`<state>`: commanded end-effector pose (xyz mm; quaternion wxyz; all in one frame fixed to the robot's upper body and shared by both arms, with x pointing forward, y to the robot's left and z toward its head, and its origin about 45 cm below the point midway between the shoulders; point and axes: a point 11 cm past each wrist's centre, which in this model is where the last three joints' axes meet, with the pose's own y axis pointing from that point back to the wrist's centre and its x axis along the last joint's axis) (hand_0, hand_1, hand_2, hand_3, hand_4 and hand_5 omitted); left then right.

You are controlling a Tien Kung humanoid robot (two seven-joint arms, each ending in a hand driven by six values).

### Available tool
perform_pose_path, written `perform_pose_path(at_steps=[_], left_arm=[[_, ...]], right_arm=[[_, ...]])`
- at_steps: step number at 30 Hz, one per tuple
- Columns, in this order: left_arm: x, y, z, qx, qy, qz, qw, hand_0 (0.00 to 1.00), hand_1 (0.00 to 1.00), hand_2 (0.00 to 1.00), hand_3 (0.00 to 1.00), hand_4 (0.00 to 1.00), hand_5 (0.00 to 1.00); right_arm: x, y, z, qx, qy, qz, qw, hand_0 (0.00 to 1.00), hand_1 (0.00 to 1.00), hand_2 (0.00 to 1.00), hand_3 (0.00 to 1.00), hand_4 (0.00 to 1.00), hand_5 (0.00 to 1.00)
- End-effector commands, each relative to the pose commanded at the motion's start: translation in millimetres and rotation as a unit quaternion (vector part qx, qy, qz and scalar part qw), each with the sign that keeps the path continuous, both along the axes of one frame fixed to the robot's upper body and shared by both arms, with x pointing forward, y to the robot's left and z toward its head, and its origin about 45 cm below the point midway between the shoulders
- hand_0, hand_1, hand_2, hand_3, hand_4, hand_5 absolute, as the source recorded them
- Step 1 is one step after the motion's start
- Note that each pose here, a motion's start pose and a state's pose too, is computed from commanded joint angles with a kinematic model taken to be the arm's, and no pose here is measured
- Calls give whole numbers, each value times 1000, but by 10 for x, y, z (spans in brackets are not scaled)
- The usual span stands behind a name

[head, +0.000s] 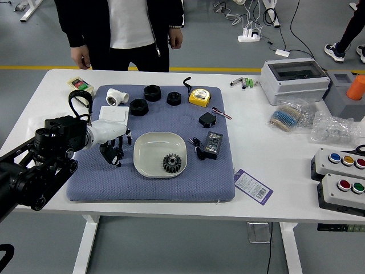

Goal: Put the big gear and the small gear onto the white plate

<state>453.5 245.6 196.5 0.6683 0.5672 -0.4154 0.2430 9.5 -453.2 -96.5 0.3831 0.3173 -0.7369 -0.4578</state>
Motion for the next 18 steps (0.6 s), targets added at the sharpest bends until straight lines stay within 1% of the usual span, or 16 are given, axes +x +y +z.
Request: perform_pose_path(at_steps=[1,6,7,12,13,18], left_arm=[[0,10,-11,1,1,2,1000,360,458,516,585,844,112],[1,19,-21,-2,5,6,1000,360,458,516,585,844,112],[2,16,-17,-3,5,6,1000,353,450,512,576,763,102],[17,1,11,-5,2,5,1000,353,450,512,576,763,102],[19,3,12,-4,2,5,1000,343,433,494,563,603,68],[24,22,11,-1,5,5,1000,343,433,494,563,603,68]], right_arm=[[1,0,0,0,0,0,1000,734,742,764,635,905,748],[5,-1,1,0,0,1,1000,734,742,764,635,905,748],[5,-1,1,0,0,1,1000,733,741,764,635,905,748],[9,-1,1,0,0,1,1000,733,741,764,635,905,748],[10,-1,1,0,0,1,1000,733,741,765,634,905,747],[14,-1,1,0,-1,1,1000,733,741,765,634,905,747]])
